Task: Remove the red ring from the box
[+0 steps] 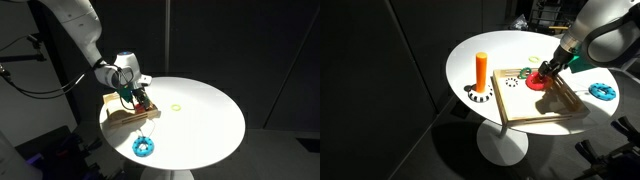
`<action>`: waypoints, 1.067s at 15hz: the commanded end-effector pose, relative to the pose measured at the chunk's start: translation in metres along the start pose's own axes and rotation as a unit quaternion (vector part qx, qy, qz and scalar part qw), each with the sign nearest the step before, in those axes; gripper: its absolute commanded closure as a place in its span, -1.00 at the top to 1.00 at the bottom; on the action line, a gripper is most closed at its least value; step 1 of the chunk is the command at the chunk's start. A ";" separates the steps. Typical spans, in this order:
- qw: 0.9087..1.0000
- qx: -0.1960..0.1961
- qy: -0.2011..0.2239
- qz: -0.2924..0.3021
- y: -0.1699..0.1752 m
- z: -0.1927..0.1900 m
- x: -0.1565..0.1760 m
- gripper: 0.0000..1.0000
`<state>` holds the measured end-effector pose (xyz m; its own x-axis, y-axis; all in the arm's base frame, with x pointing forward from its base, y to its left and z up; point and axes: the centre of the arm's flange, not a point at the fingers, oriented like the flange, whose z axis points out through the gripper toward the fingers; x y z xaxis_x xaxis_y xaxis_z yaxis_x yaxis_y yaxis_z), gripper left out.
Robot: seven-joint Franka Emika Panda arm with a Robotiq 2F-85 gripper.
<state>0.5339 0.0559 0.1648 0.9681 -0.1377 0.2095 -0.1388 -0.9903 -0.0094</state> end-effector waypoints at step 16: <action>0.998 0.005 0.063 0.012 0.017 -0.064 0.035 -0.81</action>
<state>0.5543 0.0491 0.2128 0.9406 -0.1542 0.3025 -0.1518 -0.9879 -0.0315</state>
